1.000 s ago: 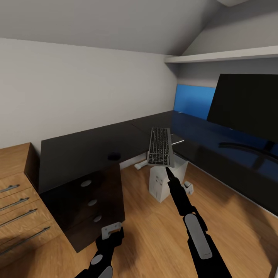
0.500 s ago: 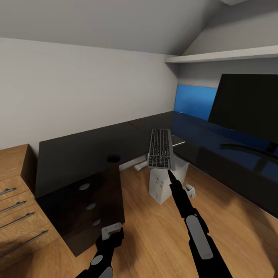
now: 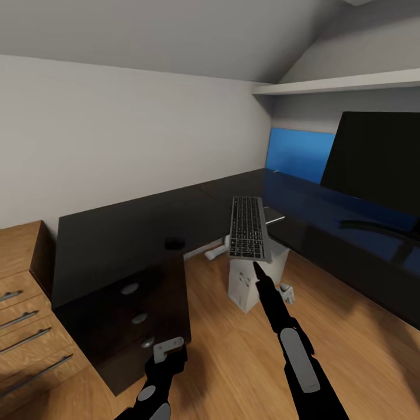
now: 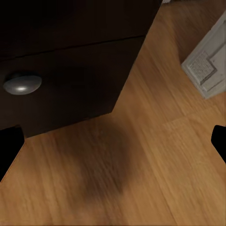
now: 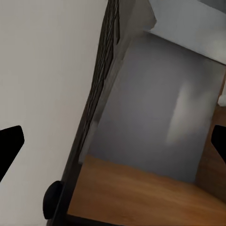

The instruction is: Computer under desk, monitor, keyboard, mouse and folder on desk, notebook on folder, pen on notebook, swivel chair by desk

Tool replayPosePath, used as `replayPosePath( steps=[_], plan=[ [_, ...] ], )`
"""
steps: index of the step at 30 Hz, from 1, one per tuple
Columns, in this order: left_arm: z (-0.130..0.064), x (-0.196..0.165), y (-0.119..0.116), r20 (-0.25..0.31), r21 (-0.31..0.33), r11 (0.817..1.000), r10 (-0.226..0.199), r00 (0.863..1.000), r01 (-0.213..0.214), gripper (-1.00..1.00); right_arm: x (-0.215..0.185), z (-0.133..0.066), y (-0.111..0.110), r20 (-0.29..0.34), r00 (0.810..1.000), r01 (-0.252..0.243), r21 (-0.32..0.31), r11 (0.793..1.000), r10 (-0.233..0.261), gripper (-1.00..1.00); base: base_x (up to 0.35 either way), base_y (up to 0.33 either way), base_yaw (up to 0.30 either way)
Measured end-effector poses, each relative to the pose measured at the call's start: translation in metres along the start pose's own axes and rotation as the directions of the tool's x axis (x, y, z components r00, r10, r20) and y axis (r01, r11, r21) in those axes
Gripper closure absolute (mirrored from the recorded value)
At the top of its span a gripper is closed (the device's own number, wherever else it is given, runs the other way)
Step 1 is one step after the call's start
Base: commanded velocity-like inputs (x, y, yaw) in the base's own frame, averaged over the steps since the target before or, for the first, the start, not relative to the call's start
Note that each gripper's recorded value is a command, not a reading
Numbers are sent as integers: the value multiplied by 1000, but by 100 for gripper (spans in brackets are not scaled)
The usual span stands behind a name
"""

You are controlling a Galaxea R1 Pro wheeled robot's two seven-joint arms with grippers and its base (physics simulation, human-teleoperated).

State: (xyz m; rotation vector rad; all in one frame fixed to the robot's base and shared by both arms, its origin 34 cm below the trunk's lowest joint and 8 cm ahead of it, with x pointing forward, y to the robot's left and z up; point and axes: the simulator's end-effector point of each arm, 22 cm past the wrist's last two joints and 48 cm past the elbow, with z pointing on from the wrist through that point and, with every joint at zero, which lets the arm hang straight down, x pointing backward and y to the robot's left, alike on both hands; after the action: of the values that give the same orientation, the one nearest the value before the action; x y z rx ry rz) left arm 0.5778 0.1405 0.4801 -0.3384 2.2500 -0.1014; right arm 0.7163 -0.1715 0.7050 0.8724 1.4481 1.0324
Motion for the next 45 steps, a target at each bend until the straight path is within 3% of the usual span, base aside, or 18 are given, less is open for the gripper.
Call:
replayPosePath(
  steps=[45],
  plan=[
    [-1, 11, -9, -18, 2, 1000, 1, 1000, -1, -100, -17, -1, -3, 45, 999, 7, 6, 1000, -7, -100, 70, 25, 0]
  ],
)
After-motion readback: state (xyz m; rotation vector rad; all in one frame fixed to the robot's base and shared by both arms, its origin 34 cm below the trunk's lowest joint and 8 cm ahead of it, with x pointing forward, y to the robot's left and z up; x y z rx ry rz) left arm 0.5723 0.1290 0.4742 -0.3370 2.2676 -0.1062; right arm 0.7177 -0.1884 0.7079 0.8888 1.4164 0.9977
